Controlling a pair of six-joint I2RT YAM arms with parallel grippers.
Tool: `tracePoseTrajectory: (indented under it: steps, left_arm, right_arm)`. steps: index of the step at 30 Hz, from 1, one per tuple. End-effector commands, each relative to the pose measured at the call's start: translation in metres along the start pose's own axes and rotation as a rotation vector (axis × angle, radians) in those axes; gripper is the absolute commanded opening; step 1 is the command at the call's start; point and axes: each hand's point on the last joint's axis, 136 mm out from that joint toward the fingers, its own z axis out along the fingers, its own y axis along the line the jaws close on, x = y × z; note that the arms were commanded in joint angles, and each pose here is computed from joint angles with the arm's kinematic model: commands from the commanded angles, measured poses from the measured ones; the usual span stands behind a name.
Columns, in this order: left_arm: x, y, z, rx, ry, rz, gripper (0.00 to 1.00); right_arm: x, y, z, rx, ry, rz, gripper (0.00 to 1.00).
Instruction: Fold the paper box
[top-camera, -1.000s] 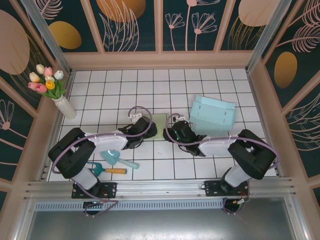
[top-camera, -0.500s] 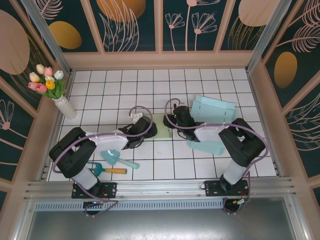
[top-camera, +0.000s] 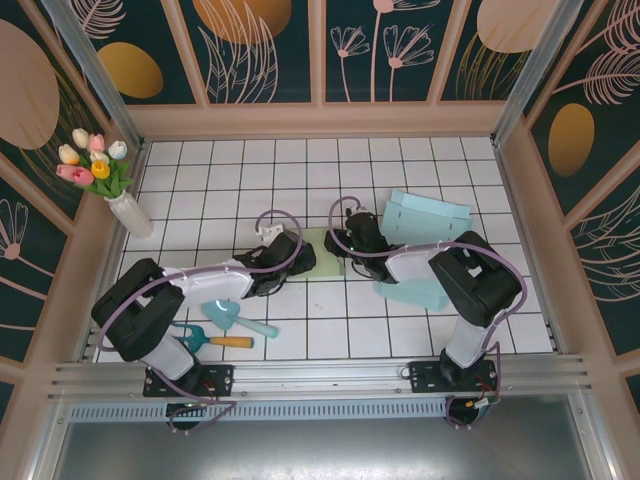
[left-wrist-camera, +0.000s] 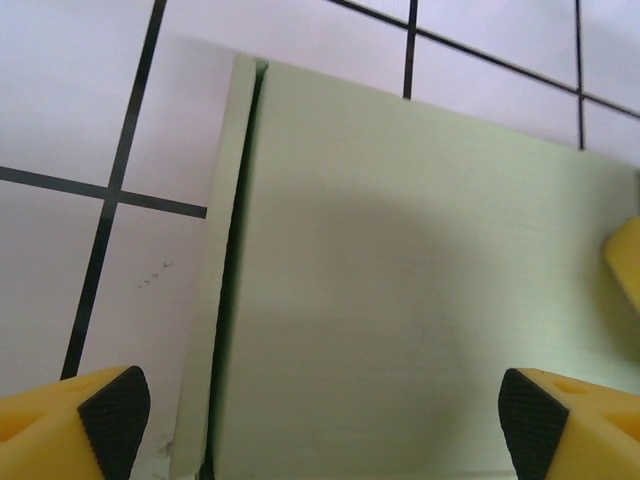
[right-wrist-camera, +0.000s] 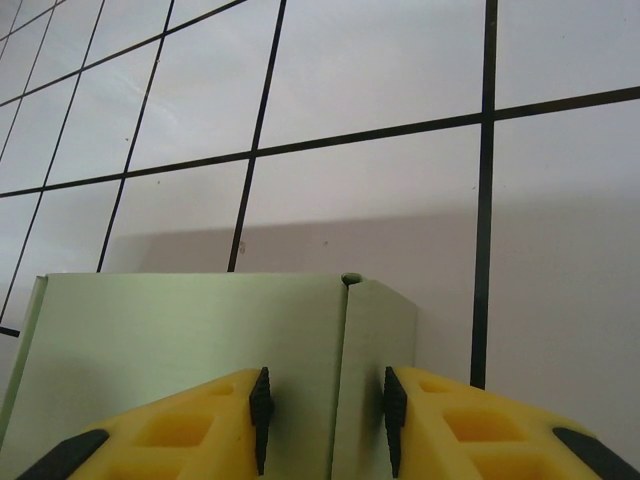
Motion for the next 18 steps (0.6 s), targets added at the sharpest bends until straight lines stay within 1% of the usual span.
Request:
tracePoseTrajectory:
  steps: [1, 5, 10, 13, 18]
  left_arm:
    - [-0.014, -0.007, -0.017, 0.012, -0.022, -0.124, 0.94]
    - [-0.02, -0.001, -0.027, 0.0, -0.051, -0.26, 0.95]
    - [-0.023, 0.004, -0.031, -0.016, -0.064, -0.384, 0.98]
    - [-0.018, 0.006, -0.029, -0.056, -0.036, -0.427, 0.98]
    - [-0.004, -0.003, -0.018, -0.038, 0.038, -0.46, 0.97]
  right_arm:
    - [0.025, -0.018, 0.003, 0.044, 0.064, 0.024, 0.38]
    - [0.024, -0.017, 0.001, 0.037, 0.058, 0.032, 0.38]
    - [0.023, -0.016, -0.003, 0.029, 0.052, 0.033, 0.38]
    - [0.023, -0.016, -0.004, 0.032, 0.053, 0.033, 0.38]
    - [0.024, -0.016, -0.003, 0.031, 0.059, 0.031, 0.38]
